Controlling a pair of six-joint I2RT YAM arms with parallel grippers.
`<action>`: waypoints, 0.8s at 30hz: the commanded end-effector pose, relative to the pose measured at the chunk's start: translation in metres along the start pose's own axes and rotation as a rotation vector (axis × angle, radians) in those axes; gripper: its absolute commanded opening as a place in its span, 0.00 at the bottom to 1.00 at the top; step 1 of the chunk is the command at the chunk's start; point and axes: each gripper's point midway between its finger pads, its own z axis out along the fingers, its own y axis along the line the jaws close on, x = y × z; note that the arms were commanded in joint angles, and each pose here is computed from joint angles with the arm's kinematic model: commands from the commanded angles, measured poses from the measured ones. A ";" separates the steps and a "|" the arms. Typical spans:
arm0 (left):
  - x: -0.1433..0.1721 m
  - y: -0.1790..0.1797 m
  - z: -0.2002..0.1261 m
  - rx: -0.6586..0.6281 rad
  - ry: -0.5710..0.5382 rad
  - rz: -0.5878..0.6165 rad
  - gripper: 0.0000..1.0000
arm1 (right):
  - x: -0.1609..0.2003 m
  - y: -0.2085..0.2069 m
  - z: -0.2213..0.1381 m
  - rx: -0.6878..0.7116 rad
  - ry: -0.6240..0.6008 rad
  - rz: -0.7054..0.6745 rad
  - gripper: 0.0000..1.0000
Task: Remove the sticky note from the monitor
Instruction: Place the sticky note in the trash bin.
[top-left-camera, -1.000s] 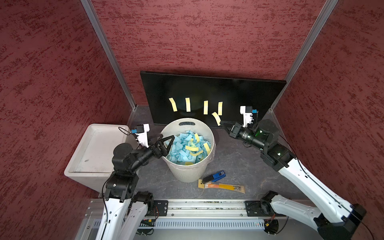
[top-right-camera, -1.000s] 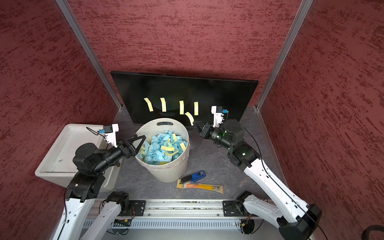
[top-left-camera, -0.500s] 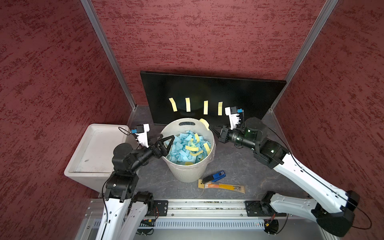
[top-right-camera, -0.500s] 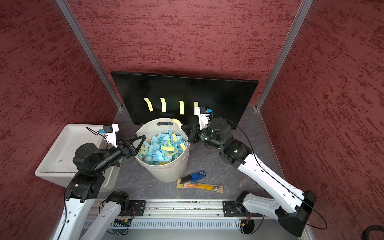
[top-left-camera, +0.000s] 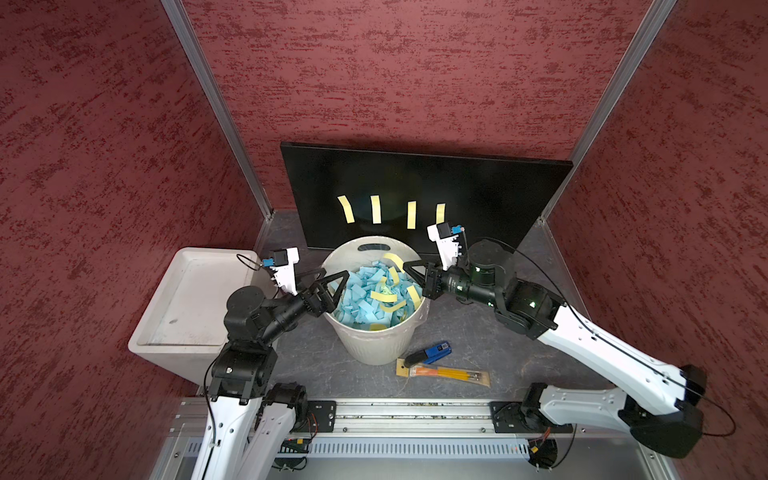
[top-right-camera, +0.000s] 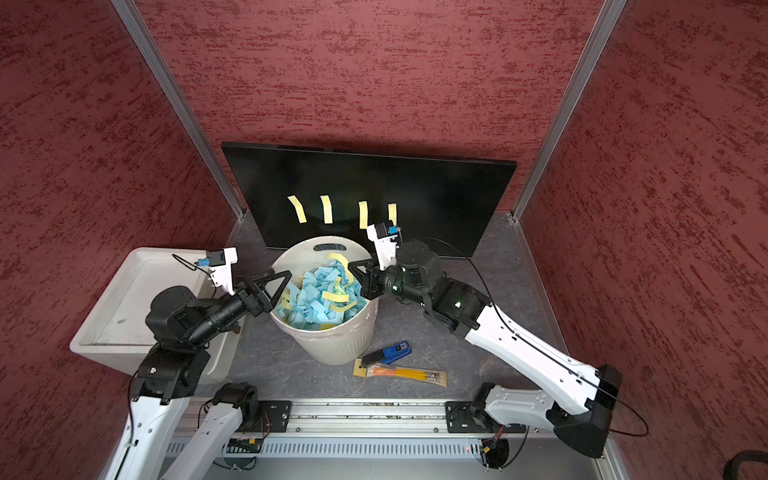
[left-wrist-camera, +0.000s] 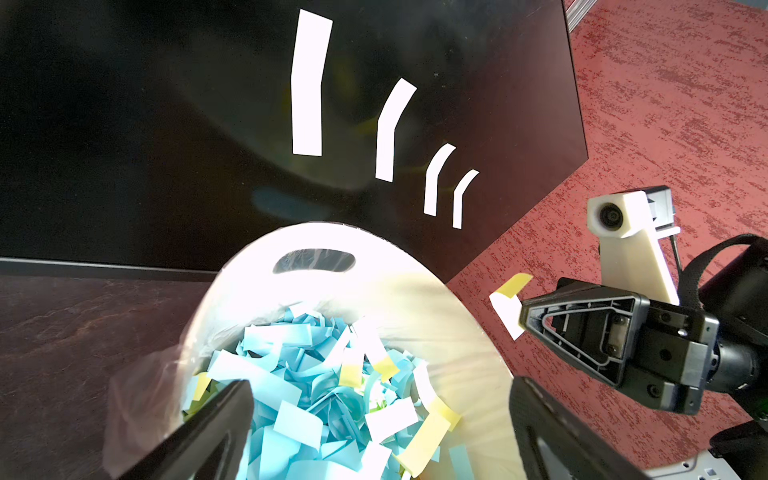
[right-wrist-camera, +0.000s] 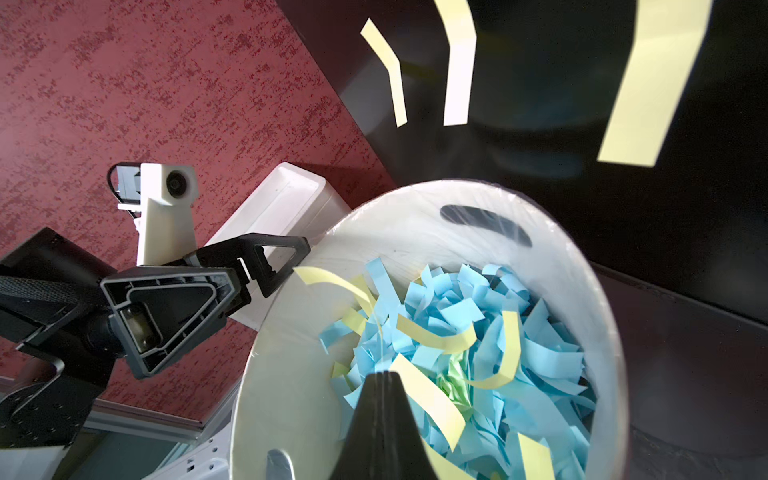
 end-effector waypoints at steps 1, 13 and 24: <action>-0.001 -0.001 -0.001 0.011 -0.009 0.010 1.00 | -0.008 0.006 -0.002 0.038 -0.025 -0.062 0.00; 0.000 -0.001 -0.001 0.009 -0.010 0.011 1.00 | 0.009 0.013 0.012 0.113 0.025 -0.148 0.00; 0.000 -0.002 -0.002 0.011 -0.011 0.012 1.00 | 0.019 0.016 0.028 0.172 0.063 -0.198 0.07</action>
